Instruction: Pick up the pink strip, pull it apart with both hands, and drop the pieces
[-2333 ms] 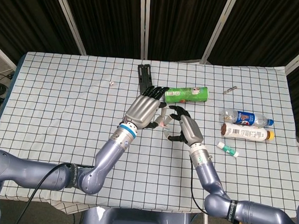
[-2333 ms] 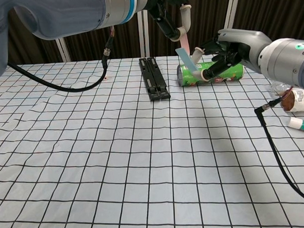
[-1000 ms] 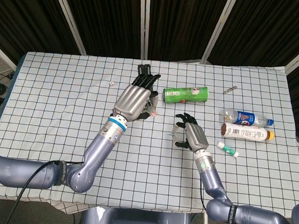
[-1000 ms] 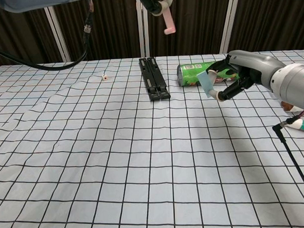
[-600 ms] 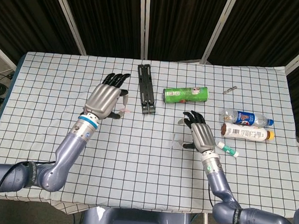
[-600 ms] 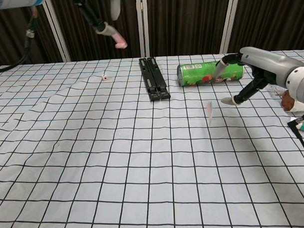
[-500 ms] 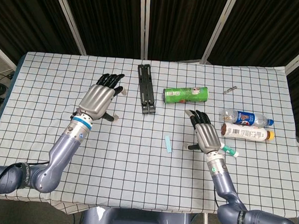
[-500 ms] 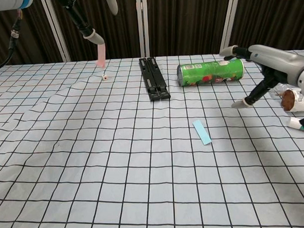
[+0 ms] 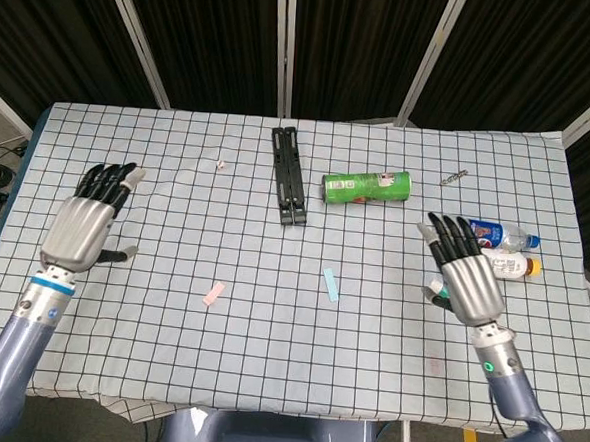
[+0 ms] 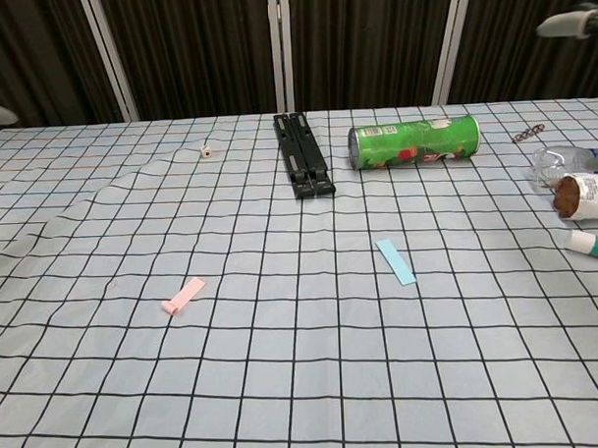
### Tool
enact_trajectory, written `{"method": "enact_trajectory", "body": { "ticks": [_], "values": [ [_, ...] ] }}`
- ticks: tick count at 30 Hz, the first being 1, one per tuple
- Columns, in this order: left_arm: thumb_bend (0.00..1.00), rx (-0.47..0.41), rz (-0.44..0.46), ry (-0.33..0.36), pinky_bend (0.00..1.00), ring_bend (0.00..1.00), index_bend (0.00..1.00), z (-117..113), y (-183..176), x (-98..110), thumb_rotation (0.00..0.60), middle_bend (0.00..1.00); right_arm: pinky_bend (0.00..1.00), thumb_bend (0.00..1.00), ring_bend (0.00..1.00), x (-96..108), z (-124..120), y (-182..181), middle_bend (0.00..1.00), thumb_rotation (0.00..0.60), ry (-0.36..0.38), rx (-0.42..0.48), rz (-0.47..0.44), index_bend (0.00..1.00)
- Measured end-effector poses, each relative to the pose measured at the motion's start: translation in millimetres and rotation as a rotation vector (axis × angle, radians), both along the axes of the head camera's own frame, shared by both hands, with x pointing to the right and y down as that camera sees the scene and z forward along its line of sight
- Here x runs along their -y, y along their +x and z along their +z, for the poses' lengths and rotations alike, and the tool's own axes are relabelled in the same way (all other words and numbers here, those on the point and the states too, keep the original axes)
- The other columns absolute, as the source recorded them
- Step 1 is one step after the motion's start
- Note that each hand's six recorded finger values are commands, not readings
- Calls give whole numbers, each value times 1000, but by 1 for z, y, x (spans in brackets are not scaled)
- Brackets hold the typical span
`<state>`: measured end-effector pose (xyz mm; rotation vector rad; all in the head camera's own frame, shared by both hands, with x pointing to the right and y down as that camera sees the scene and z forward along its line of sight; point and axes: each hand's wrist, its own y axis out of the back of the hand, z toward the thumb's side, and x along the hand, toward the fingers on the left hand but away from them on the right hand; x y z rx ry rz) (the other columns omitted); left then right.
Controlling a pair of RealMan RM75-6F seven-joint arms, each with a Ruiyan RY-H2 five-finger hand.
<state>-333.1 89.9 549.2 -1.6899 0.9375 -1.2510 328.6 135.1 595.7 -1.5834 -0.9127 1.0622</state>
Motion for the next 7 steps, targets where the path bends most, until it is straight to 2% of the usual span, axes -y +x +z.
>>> {"method": "enact_trajectory", "body": {
  "ticks": [3, 7],
  "values": [
    [0, 17, -44, 8, 0, 0, 0, -1, -31, -25, 600, 0, 0, 0, 0, -15, -19, 32, 0, 600, 48, -55, 15, 24],
    [0, 56, -72, 27, 0, 0, 0, -2, -63, -58, 600, 0, 0, 0, 0, -36, -37, 60, 0, 600, 54, -104, 58, 19]
  ]
}}
